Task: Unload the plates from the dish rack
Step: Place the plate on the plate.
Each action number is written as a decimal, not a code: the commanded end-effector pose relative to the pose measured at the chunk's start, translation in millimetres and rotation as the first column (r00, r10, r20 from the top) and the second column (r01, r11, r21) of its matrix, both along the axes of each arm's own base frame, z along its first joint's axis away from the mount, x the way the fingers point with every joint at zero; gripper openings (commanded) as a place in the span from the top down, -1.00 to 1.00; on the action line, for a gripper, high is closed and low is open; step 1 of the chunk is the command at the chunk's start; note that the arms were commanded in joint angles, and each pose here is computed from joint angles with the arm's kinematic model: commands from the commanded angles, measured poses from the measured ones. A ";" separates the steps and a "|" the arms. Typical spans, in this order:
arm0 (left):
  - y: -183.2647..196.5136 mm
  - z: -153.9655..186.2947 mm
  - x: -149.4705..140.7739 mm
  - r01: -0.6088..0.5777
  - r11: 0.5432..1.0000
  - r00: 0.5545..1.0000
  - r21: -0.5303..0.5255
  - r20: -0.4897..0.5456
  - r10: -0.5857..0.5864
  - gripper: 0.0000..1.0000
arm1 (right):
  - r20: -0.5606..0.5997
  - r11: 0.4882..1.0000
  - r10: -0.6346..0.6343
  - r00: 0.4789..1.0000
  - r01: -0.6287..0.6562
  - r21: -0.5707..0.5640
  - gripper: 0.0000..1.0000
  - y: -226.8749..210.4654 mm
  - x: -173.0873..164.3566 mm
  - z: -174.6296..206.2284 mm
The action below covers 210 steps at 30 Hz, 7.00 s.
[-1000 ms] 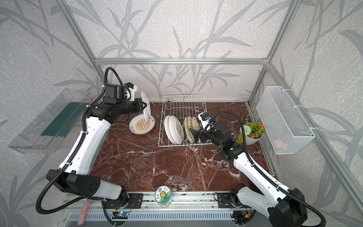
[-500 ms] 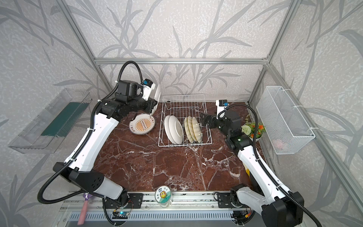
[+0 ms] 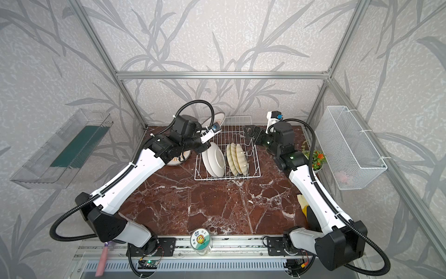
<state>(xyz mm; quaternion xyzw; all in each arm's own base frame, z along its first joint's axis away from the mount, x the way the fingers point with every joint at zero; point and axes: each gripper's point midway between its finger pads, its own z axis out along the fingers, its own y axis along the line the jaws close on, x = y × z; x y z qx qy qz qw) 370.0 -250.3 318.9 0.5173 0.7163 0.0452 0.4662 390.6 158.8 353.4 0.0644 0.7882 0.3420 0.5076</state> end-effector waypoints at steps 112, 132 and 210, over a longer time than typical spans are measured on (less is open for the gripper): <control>-7.0 23.3 19.2 -0.294 0.599 0.839 -0.745 -0.501 -0.211 -0.94 | 0.112 0.999 0.043 0.993 -0.046 0.016 1.00 -16.8 35.7 -8.4; -33.8 -5.1 27.3 -0.351 0.602 0.681 -0.717 -0.637 -0.361 -0.63 | 0.287 0.970 0.228 0.930 -0.244 0.022 1.00 9.5 27.8 2.1; 176.8 3.2 59.6 -0.745 0.113 0.662 -0.657 -0.708 0.243 1.00 | 0.265 0.824 0.422 0.867 -0.245 -0.511 -0.98 28.4 -50.9 -32.8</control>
